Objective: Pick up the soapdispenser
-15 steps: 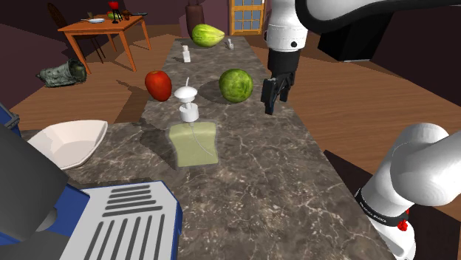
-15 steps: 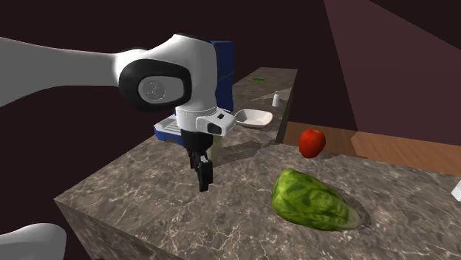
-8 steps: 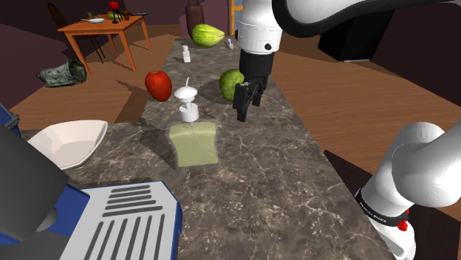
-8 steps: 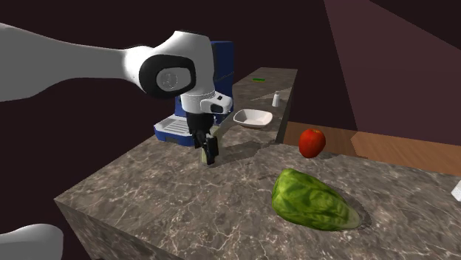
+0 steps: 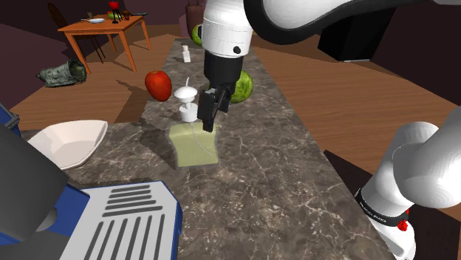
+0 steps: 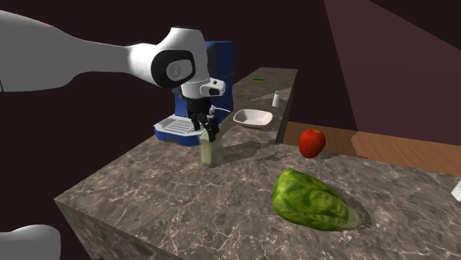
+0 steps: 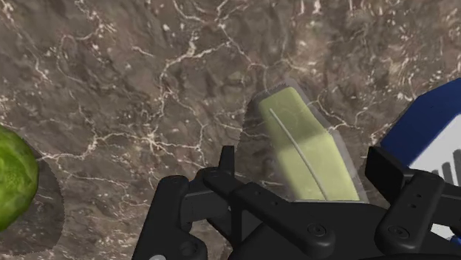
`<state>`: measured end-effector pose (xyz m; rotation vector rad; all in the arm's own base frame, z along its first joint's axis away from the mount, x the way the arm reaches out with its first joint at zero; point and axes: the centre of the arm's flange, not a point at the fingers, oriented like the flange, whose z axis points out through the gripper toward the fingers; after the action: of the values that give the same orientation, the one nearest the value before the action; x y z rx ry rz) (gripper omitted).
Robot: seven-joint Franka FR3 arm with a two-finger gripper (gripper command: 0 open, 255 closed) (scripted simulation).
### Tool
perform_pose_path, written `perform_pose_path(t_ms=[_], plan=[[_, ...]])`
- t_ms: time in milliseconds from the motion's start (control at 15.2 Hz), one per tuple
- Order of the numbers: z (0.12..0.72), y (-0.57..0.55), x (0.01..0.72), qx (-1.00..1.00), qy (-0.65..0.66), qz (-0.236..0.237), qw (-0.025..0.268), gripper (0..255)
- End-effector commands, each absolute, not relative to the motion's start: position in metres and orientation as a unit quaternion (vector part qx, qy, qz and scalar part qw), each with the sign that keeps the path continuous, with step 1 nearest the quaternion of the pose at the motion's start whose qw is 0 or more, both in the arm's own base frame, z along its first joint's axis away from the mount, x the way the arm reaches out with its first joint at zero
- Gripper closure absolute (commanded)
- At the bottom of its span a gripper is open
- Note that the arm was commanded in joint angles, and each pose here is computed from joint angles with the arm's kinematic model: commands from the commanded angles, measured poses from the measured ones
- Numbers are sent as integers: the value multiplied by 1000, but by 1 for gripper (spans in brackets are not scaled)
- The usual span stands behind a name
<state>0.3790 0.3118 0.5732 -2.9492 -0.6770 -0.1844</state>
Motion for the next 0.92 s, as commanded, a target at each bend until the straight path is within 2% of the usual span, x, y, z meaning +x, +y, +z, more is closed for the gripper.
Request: perform_pose_path(t_ms=[0, 594, 660, 858], plan=[[578, 326, 378, -968, -235, -68, 59, 0], [538, 326, 377, -968, -235, -68, 59, 0], [538, 326, 377, -968, -235, -68, 59, 255], [538, 326, 377, -968, -235, -68, 59, 255]])
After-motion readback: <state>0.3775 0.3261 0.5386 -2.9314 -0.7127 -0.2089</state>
